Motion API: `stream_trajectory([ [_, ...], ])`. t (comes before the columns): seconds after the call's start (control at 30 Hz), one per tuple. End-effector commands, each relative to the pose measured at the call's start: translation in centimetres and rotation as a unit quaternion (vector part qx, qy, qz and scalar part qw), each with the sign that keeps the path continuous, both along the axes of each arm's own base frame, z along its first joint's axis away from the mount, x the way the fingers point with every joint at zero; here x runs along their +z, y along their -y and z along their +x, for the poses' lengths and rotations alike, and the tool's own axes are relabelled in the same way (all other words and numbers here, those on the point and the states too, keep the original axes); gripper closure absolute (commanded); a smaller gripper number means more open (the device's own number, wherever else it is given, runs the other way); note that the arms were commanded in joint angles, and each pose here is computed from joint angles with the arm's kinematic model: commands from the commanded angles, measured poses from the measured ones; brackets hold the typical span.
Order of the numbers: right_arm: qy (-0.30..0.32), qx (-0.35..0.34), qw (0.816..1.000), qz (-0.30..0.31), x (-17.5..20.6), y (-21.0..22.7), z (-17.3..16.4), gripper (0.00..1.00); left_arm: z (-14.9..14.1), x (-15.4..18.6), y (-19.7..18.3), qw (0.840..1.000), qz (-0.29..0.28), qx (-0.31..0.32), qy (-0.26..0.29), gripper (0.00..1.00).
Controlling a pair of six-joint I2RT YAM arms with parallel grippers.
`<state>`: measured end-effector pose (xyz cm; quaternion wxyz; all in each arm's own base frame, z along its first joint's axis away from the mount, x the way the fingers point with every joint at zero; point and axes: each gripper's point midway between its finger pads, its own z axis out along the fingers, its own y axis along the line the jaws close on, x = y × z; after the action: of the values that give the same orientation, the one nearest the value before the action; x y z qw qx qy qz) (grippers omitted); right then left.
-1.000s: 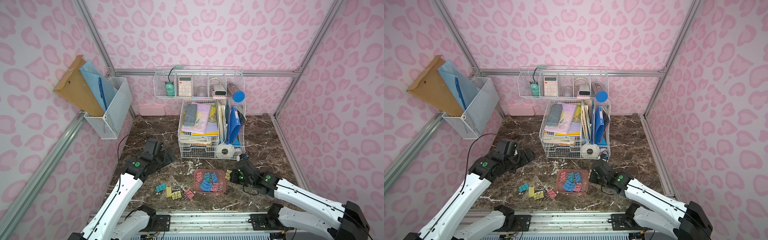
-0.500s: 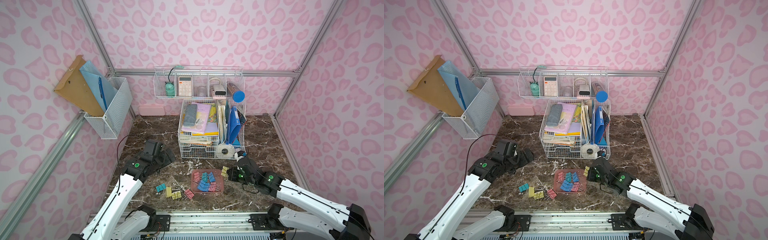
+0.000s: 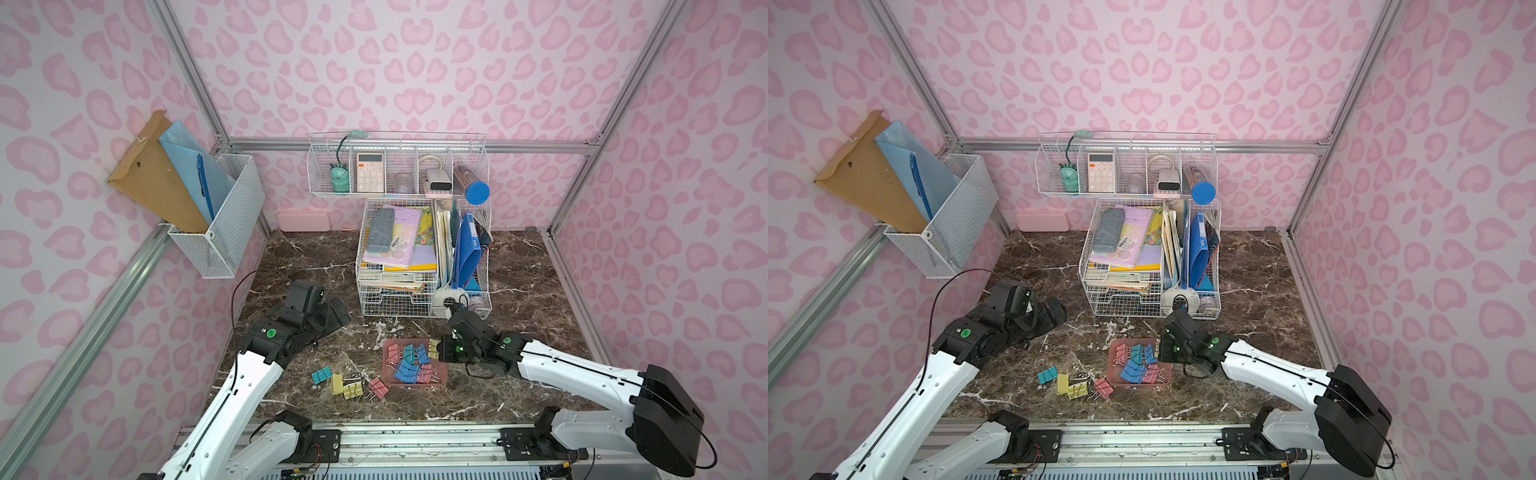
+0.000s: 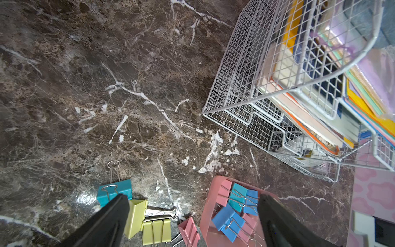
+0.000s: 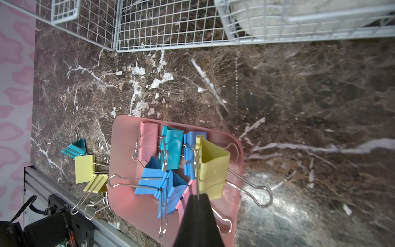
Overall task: Put the binder clips in the storage box
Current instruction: Place the binder clip in the storage box, then pick up the binder clip at the center of the board.
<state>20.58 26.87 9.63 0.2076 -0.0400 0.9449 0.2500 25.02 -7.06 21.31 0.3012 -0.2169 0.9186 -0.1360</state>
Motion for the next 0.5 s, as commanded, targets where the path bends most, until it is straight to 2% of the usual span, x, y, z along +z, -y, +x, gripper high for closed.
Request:
stream_trajectory([
  [0.0, 0.007, 0.004, 1.0, -0.012, -0.1, -0.7, 0.5, 0.89, -1.1, -0.8, -0.4, 0.999, 0.02, -0.011, -0.027, 0.01],
  [0.1, 0.018, 0.008, 1.0, -0.008, 1.0, -1.5, 0.7, 0.62, -1.8, -1.3, -0.7, 0.999, 0.026, -0.014, -0.042, 0.01],
  [0.27, 0.086, 0.007, 0.996, -0.008, 5.4, -2.2, 0.5, 0.34, -2.1, -1.4, -1.3, 0.999, 0.035, -0.004, -0.032, 0.01],
  [0.37, 0.132, 0.017, 0.991, 0.001, 8.1, -3.7, -1.1, 0.36, -1.8, -1.0, -1.4, 0.999, 0.035, -0.002, -0.019, 0.01],
  [0.47, 0.142, 0.069, 0.987, -0.028, 7.8, -7.0, -4.0, 0.44, -1.7, -0.6, -1.6, 0.999, 0.039, 0.004, -0.013, 0.01],
])
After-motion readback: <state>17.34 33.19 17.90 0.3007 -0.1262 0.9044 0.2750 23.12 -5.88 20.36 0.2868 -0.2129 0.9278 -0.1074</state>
